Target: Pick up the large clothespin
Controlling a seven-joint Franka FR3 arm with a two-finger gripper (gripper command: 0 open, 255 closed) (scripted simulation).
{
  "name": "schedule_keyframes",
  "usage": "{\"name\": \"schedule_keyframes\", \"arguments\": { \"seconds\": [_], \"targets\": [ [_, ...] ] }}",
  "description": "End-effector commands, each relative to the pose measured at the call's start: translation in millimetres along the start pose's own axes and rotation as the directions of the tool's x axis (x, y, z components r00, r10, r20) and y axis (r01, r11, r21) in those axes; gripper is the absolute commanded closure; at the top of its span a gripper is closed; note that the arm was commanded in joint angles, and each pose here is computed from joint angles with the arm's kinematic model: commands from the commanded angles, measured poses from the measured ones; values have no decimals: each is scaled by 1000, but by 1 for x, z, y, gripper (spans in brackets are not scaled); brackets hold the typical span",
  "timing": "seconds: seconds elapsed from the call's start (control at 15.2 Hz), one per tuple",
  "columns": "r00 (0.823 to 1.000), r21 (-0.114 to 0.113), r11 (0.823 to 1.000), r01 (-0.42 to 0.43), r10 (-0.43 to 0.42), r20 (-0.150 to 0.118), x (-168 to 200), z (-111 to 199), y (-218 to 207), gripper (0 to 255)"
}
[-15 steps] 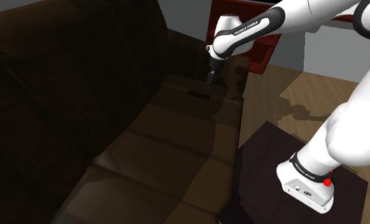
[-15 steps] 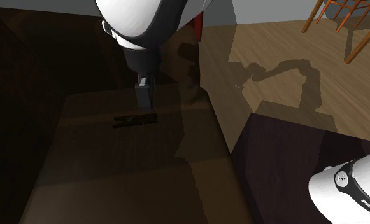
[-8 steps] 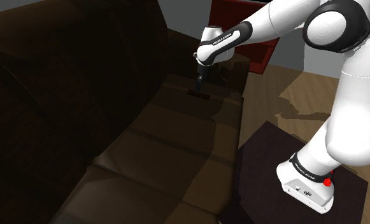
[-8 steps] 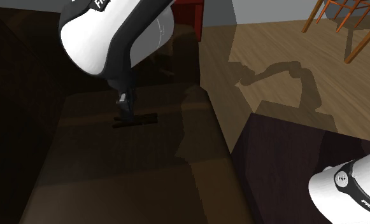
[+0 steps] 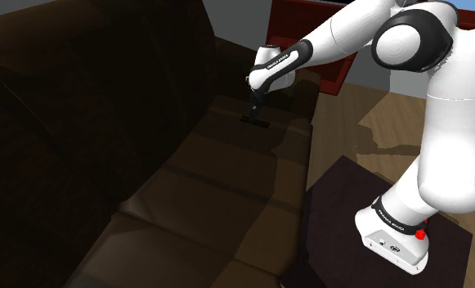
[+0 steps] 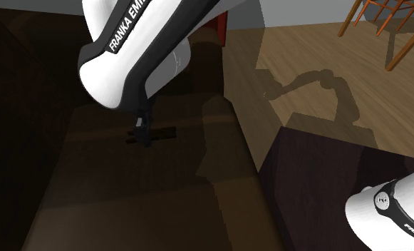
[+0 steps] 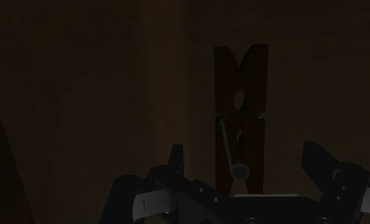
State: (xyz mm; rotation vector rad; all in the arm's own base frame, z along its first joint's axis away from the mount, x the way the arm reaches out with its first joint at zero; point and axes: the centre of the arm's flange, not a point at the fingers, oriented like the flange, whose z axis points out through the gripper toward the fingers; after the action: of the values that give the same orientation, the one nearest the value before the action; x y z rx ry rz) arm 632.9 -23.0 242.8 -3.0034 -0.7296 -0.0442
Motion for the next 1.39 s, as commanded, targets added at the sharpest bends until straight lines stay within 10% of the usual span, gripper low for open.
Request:
{"name": "schedule_keyframes", "arguments": {
  "seconds": [0.0,0.07,1.32],
  "targets": [
    [1000,0,1000,0,0,-1,-1,3,1,0],
    [1000,0,1000,0,0,-1,-1,3,1,255],
    [1000,0,1000,0,0,-1,1,-50,-1,255]
  ]
}}
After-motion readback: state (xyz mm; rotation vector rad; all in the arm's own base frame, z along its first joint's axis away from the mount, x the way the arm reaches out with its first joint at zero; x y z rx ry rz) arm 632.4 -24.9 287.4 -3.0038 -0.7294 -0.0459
